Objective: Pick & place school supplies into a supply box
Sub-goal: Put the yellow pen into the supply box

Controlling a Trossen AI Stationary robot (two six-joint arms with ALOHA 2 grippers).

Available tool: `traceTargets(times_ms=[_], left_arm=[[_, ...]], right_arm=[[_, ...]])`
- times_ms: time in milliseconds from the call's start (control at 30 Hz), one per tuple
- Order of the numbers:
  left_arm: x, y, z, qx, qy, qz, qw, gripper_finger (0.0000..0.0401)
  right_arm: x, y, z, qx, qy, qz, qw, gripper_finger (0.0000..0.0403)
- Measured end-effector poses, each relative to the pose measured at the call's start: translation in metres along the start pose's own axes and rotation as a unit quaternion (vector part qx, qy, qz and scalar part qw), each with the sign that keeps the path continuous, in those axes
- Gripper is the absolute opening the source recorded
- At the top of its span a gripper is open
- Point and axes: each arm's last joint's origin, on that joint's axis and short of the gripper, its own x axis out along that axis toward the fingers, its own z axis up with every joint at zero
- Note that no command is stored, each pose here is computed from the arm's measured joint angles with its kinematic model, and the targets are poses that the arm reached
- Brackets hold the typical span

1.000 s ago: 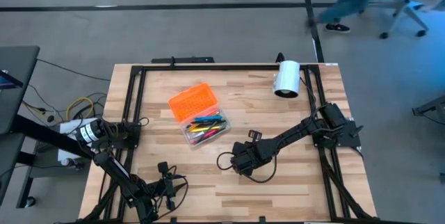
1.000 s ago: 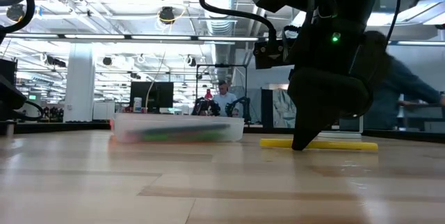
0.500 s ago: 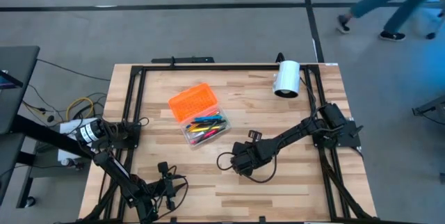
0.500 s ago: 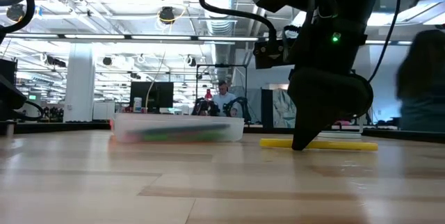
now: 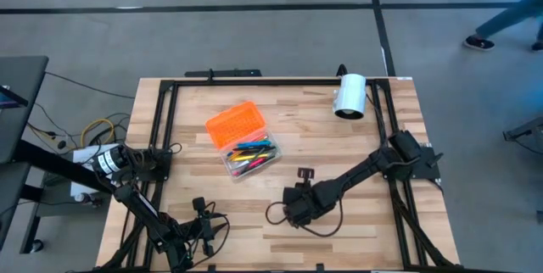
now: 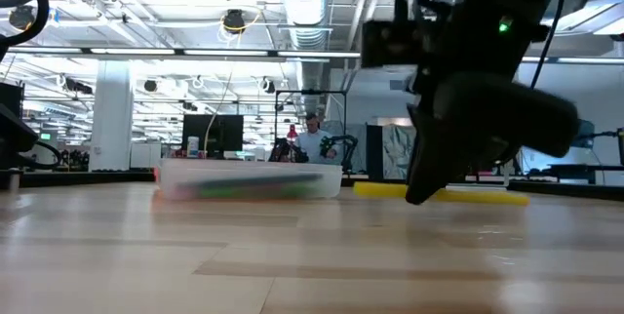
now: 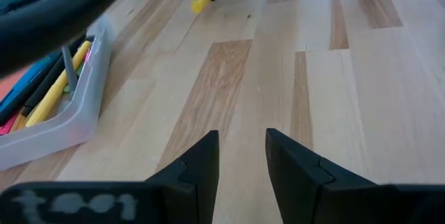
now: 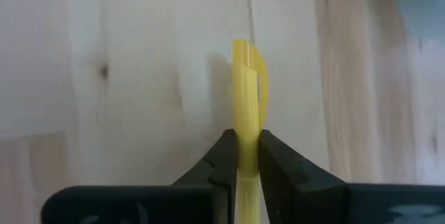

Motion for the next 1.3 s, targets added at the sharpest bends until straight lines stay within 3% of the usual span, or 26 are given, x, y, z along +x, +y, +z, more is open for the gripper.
traceTargets(times_ms=[433,733,1000,1300], left_arm=[[0.0,0.0,0.0,0.0,-0.001,0.0,1.0,0.0109],[0.0,0.0,0.0,0.0,-0.005,0.003,1.0,0.0109],[0.0,0.0,0.0,0.001,-0.005,0.003,1.0,0.0109],[0.0,0.0,0.0,0.002,-0.005,0.003,1.0,0.0109]], right_arm=[[-0.025,0.017,0.009,-0.09,-0.078,-0.076,0.99,0.0031],[-0.03,0.013,0.024,-0.115,-0.134,-0.143,0.974,0.0034],[-0.019,-0.016,0.057,-0.123,-0.181,-0.157,0.963,0.0033],[-0.003,-0.07,0.091,-0.106,-0.225,-0.173,0.953,0.0032]])
